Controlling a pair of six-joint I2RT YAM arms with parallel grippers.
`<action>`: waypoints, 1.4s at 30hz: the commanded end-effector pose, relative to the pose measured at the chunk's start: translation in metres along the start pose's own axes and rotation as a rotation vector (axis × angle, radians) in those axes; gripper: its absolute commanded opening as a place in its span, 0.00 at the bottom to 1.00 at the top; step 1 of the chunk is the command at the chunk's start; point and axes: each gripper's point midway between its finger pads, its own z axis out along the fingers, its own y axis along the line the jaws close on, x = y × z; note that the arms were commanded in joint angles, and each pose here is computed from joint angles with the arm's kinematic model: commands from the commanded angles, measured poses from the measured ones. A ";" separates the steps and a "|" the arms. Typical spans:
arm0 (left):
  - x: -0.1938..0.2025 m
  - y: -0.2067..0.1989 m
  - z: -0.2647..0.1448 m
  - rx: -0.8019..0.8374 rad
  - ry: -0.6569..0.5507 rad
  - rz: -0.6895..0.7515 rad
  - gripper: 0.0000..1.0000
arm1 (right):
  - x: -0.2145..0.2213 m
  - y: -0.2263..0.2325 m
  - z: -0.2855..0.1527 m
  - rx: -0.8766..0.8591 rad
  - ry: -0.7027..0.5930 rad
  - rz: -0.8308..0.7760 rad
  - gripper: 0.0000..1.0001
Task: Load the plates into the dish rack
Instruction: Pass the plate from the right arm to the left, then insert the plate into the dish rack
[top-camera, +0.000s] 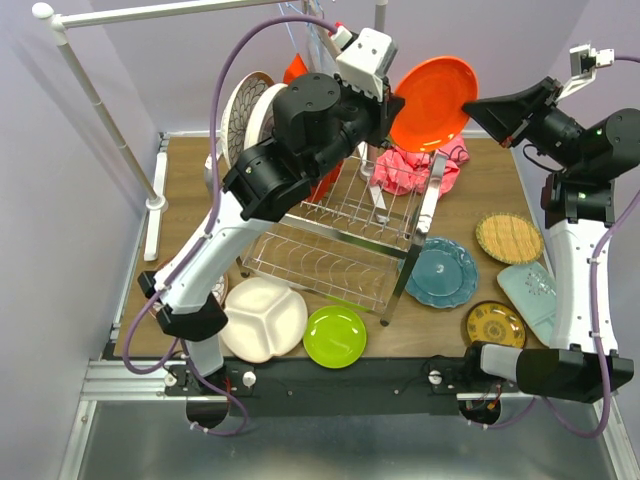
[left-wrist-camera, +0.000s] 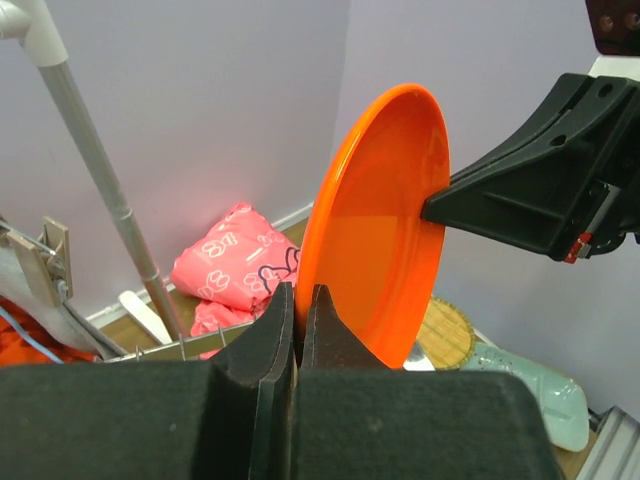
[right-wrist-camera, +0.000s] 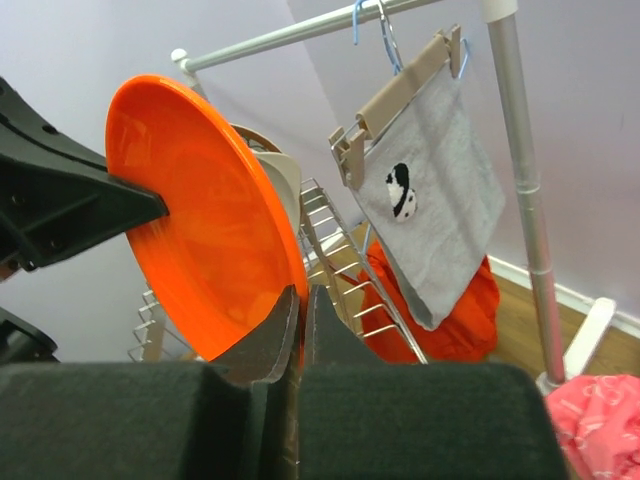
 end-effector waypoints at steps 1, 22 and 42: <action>-0.017 0.010 -0.023 -0.048 -0.045 0.027 0.00 | -0.004 0.012 0.000 -0.015 -0.023 -0.020 0.23; -0.045 0.109 -0.118 -0.538 -0.107 0.054 0.00 | -0.001 -0.019 -0.001 0.124 -0.059 -0.039 1.00; 0.027 0.146 -0.125 -0.785 0.144 0.342 0.00 | 0.016 -0.055 -0.003 0.233 -0.026 -0.023 1.00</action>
